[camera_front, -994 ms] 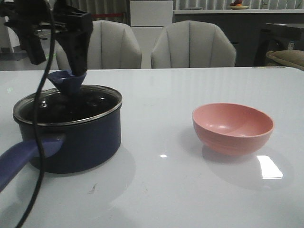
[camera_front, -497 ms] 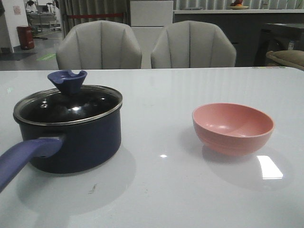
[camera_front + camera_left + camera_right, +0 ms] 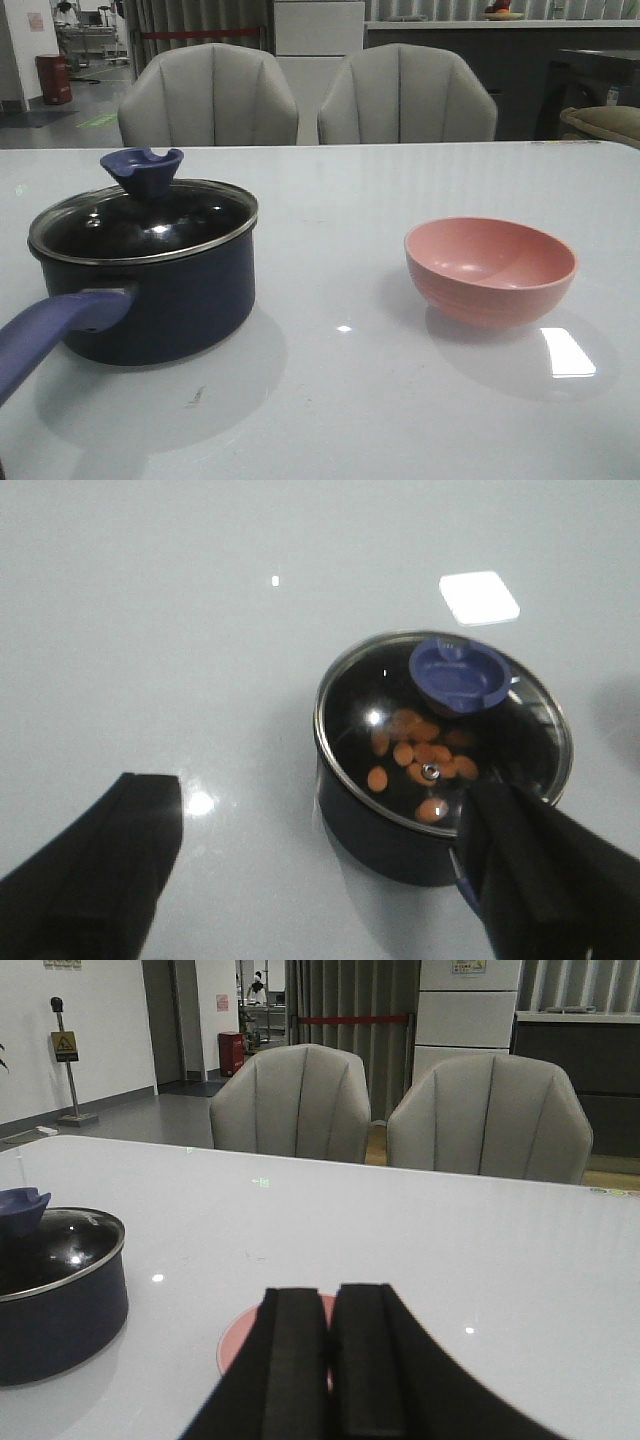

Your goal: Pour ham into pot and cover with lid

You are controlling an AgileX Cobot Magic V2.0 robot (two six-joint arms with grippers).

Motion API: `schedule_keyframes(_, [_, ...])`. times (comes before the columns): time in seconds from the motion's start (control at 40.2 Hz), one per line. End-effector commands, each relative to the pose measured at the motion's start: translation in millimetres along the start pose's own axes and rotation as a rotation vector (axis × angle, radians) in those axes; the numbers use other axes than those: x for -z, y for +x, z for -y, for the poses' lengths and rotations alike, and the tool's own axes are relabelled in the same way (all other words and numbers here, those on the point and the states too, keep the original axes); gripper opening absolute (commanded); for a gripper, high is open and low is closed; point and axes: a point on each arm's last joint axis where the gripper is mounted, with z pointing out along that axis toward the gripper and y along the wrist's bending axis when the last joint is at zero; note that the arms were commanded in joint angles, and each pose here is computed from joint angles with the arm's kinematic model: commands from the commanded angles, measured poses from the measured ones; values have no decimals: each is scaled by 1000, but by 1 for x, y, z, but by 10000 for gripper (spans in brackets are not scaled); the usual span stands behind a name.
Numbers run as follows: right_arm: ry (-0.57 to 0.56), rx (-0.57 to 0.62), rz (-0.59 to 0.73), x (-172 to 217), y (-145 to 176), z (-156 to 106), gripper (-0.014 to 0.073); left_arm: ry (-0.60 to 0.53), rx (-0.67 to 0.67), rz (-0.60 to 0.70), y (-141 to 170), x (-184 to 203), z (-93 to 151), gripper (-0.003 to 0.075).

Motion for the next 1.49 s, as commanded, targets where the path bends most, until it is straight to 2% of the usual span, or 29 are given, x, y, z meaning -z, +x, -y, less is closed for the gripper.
schedule_keyframes(0.0, [17,-5,98,0,-16,1,158,10,16,223,1,22,0,582])
schedule_keyframes(0.174, [17,-5,98,0,-16,1,158,16,17,391,28,42,-2,582])
schedule_keyframes(0.298, [17,-5,98,0,-16,1,158,19,16,453,41,49,-3,565])
schedule_keyframes(0.373, [17,-5,98,0,-16,1,158,20,16,487,42,52,-3,475])
schedule_keyframes(0.547, [17,-5,98,0,-16,1,158,21,16,496,42,52,-3,114])
schedule_keyframes(0.572, [17,-5,98,0,-16,1,158,21,16,496,42,52,-3,104])
schedule_keyframes(0.646, [17,-5,98,0,-16,1,158,21,16,496,42,52,-3,132])
schedule_keyframes(1.143, [17,-5,98,0,-16,1,158,20,17,503,43,51,-3,132])
schedule_keyframes(1.268, [18,-5,98,0,-16,1,158,-19,-40,541,64,40,-7,132])
schedule_keyframes(1.466, [19,-5,98,0,-16,1,158,-140,-17,535,109,24,-18,132])
